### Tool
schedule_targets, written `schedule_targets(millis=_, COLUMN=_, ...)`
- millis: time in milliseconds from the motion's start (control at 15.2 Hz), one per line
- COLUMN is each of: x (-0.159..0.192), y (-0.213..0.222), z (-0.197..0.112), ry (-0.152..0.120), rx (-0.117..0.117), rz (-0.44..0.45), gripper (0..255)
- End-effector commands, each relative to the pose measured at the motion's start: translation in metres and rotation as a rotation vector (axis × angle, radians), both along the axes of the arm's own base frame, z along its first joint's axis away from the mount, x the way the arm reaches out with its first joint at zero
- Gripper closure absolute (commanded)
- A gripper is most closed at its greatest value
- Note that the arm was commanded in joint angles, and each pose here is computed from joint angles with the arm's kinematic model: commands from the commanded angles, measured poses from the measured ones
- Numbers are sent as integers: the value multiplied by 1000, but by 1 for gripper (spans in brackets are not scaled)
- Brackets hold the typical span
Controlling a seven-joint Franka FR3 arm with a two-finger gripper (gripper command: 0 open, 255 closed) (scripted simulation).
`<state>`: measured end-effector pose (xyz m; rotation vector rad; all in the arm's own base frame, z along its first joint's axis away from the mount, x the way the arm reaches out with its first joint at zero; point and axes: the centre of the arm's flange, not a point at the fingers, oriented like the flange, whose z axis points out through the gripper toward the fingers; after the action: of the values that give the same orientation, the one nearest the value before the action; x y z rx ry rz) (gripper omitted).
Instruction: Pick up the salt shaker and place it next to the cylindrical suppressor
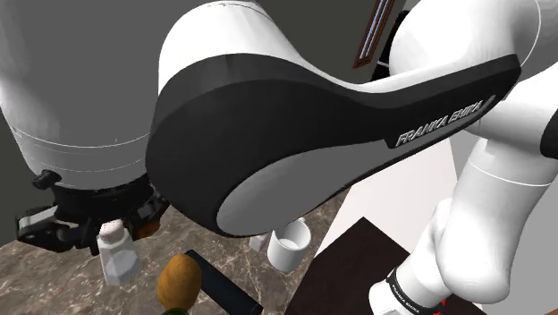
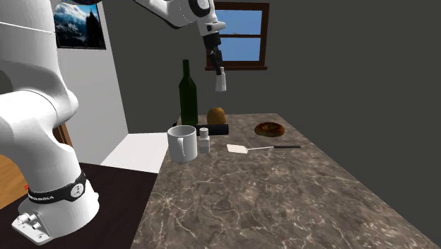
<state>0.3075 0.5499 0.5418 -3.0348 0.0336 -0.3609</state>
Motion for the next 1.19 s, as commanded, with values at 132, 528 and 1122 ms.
schedule_targets(millis=132, x=-8, y=51, z=-2, ry=-2, rx=-1, rz=-3, gripper=255)
schedule_targets(millis=528, x=-13, y=78, z=-23, ry=-2, rx=-1, rz=-3, gripper=255)
schedule_targets(millis=1122, x=-13, y=78, z=-71, ry=-2, rx=-1, rz=-3, gripper=255)
